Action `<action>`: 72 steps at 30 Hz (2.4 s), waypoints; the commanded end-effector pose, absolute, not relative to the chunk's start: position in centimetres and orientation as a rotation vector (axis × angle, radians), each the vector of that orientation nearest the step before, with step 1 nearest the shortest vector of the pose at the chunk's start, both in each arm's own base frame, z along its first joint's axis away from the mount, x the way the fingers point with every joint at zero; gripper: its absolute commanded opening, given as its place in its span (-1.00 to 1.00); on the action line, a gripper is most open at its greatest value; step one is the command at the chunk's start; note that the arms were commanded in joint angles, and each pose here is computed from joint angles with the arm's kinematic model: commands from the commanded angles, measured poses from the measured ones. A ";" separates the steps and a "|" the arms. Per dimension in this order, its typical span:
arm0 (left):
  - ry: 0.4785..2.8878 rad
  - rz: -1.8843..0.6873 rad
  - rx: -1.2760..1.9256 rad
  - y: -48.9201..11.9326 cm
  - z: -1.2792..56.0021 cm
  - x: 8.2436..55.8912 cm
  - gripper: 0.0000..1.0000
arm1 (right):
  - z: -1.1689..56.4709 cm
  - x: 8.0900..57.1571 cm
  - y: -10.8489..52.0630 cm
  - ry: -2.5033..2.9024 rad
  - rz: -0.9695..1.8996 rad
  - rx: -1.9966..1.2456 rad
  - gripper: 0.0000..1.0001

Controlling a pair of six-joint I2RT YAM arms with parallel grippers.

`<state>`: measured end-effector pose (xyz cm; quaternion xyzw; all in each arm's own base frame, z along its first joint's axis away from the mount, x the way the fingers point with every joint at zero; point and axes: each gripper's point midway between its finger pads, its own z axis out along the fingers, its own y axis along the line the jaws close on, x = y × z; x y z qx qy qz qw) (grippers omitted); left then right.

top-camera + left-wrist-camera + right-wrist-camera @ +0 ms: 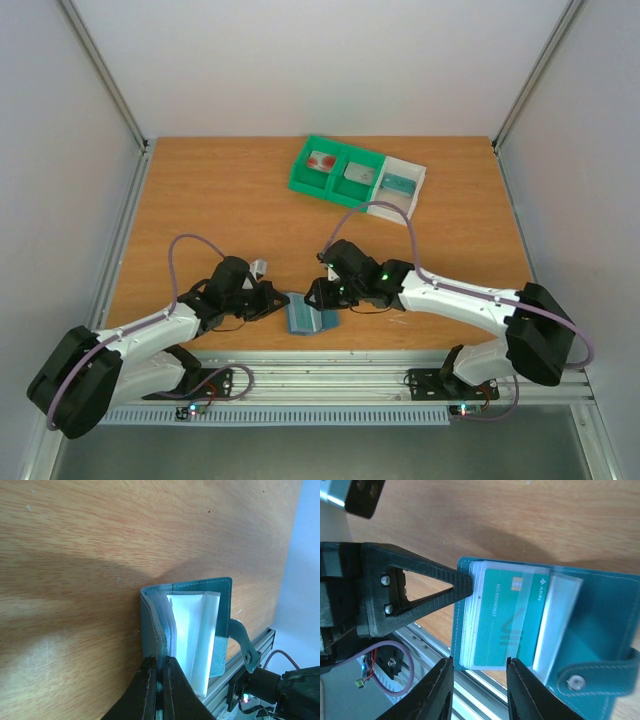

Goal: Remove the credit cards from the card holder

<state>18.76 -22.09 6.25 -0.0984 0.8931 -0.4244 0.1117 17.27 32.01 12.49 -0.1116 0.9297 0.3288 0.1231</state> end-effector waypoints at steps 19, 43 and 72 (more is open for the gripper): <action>2.625 -1.035 -0.332 -19.4 6.2 18.8 -0.49 | 4.9 17.2 32.4 2.827 0.941 -0.329 -0.50; 2.612 -1.174 -0.269 -21.8 6.2 19.0 -0.45 | 3.3 17.5 32.7 2.844 1.059 -0.270 -0.54; 2.703 -0.988 -0.295 -19.9 2.3 18.5 -0.72 | 2.5 17.6 33.4 2.860 1.090 -0.263 -0.61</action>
